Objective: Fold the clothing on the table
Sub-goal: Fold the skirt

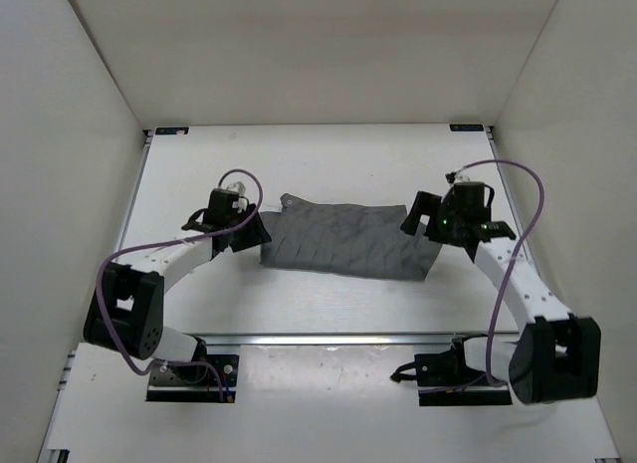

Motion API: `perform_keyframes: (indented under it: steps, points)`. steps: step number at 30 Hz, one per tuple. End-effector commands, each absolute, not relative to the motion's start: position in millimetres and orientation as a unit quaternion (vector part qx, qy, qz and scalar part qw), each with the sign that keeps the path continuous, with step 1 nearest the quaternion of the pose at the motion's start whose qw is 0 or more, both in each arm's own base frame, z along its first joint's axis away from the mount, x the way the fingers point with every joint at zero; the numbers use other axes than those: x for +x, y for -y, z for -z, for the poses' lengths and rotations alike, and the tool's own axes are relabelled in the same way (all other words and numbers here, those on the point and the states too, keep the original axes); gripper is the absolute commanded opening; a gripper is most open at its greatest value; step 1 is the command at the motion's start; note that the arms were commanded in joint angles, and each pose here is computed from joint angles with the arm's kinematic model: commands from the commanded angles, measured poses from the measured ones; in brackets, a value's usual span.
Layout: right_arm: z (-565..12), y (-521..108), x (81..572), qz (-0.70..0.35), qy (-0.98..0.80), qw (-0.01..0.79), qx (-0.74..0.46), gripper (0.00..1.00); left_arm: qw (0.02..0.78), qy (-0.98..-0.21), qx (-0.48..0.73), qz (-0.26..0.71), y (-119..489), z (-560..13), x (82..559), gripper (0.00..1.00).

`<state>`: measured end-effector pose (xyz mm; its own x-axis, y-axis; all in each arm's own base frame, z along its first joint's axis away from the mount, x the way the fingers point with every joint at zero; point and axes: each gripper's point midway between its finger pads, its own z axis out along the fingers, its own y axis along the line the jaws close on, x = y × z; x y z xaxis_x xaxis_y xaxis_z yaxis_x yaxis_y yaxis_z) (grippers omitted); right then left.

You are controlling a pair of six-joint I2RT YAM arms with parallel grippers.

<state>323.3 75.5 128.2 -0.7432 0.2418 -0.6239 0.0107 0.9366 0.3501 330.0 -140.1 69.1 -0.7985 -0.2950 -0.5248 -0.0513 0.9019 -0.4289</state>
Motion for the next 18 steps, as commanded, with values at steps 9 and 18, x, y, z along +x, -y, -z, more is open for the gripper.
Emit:
perform_keyframes:
  steps: [9, 18]
  points:
    - [-120.4, -71.6, 269.3, -0.212, -0.88, 0.372, 0.204, 0.99, 0.283, -0.929, -0.107, 0.212, 149.4, -40.0, 275.1, 0.6]
    - [-103.9, -82.8, 257.5, -0.231, -0.883, 0.35, 0.209, 1.0, 0.322, -0.91, -0.182, 0.186, 133.9, -24.9, 286.5, 0.48]
